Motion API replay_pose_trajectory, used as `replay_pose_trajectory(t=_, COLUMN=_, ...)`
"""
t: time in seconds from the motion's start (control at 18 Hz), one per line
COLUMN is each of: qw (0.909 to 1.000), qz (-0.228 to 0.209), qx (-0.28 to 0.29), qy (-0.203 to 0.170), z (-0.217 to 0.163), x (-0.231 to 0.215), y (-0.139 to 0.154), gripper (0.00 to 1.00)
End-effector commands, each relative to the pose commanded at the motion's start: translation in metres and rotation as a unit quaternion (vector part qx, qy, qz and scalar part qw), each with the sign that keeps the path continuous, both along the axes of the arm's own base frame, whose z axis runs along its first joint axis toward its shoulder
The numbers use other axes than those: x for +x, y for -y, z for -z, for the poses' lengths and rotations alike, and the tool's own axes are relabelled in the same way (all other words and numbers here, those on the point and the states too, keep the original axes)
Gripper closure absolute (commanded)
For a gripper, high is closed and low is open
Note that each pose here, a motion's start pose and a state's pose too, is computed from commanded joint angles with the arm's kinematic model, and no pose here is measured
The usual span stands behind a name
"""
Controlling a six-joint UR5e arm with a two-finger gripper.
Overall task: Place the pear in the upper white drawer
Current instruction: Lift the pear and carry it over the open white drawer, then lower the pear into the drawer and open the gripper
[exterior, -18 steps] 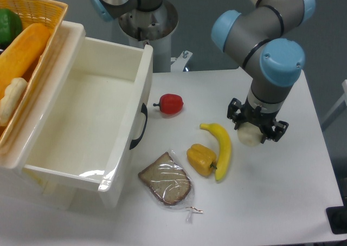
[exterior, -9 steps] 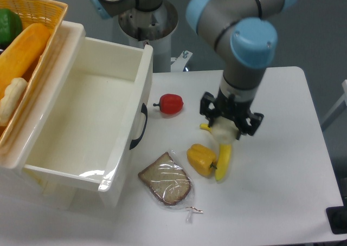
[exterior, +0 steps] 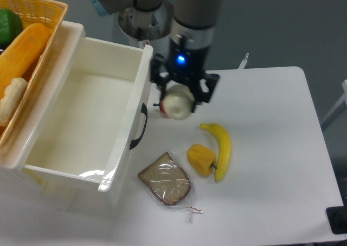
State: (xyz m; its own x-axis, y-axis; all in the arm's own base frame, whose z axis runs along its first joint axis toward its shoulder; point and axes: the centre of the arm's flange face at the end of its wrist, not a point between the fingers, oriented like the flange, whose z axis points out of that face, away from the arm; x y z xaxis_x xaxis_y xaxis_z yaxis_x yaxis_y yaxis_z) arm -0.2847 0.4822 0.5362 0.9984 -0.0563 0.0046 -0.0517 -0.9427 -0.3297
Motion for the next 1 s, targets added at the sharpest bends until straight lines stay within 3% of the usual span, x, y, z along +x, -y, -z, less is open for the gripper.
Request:
replay_pose_trajectory(t=0.5, qw=0.9895, qz=0.142, qx=-0.016, qy=-0.017, z=0.025, x=0.063, y=-0.033, gripper=0.8)
replay_pose_trajectory(t=1.0, qw=0.9773, qz=0.204, qx=-0.058, qy=-0.003, z=0.074, x=0.105, y=-0.049, gripper=0.8)
